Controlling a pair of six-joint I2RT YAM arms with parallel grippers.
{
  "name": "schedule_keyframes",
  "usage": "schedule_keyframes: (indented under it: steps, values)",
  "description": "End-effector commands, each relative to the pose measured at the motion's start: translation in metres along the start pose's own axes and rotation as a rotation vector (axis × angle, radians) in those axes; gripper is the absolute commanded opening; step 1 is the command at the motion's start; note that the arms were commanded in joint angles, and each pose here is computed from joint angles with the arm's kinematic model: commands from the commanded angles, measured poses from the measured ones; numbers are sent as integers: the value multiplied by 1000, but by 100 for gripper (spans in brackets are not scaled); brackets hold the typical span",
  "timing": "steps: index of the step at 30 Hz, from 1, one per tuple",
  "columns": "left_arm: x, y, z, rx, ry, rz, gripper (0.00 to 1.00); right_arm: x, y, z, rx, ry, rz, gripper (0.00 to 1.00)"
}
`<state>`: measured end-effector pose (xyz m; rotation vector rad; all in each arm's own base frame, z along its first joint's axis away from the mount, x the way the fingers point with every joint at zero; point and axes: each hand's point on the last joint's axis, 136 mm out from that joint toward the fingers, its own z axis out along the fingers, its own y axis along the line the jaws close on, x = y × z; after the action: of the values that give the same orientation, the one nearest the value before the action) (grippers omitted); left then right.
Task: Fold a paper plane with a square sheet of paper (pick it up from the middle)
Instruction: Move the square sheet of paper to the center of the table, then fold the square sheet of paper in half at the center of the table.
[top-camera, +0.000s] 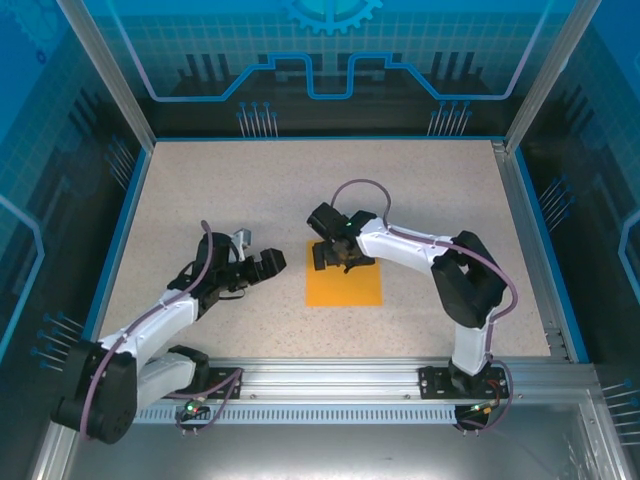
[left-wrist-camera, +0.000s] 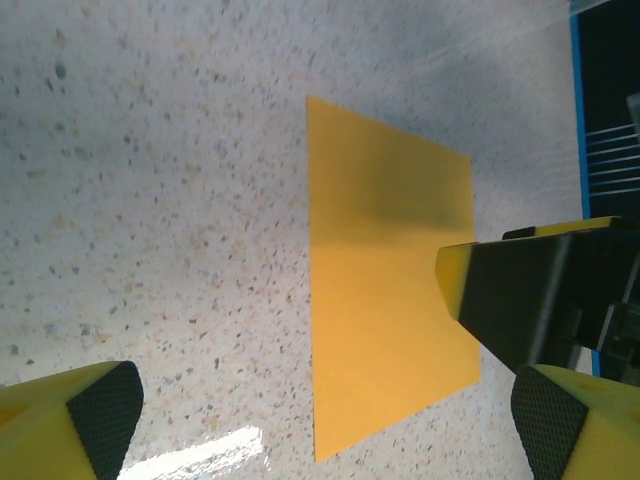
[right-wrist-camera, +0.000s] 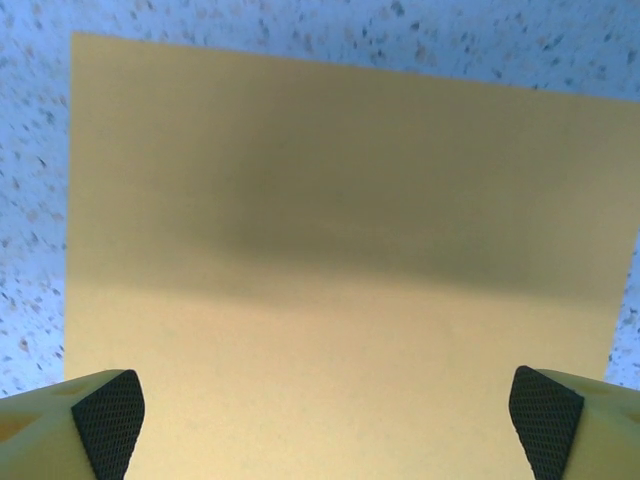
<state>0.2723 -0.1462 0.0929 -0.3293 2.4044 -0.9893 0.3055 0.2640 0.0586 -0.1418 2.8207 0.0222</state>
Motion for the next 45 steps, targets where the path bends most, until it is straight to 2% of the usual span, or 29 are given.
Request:
schedule_keyframes:
  steps: [1, 7, 13, 29, 38, 45]
  values:
    - [-7, -17, 3, 57, 6, -7, 99, 17, 7, 13, 7, 91, -29, 95]
    - [-4, -15, 8, 38, 49, -8, 99, 17, 9, 27, 61, 149, 31, 92]
    - [4, -18, 14, 57, 106, -1, 99, 13, 5, 27, 77, 152, 106, 93]
    - [2, -22, 18, 53, 121, 27, 99, 42, 1, 59, 119, 261, 92, 95]
    - [4, -21, 15, 49, 128, 40, 99, 11, 4, 21, 91, 152, 87, 96]
    - [5, -22, 15, 51, 129, 40, 99, 12, 3, 32, 77, 160, 99, 97]
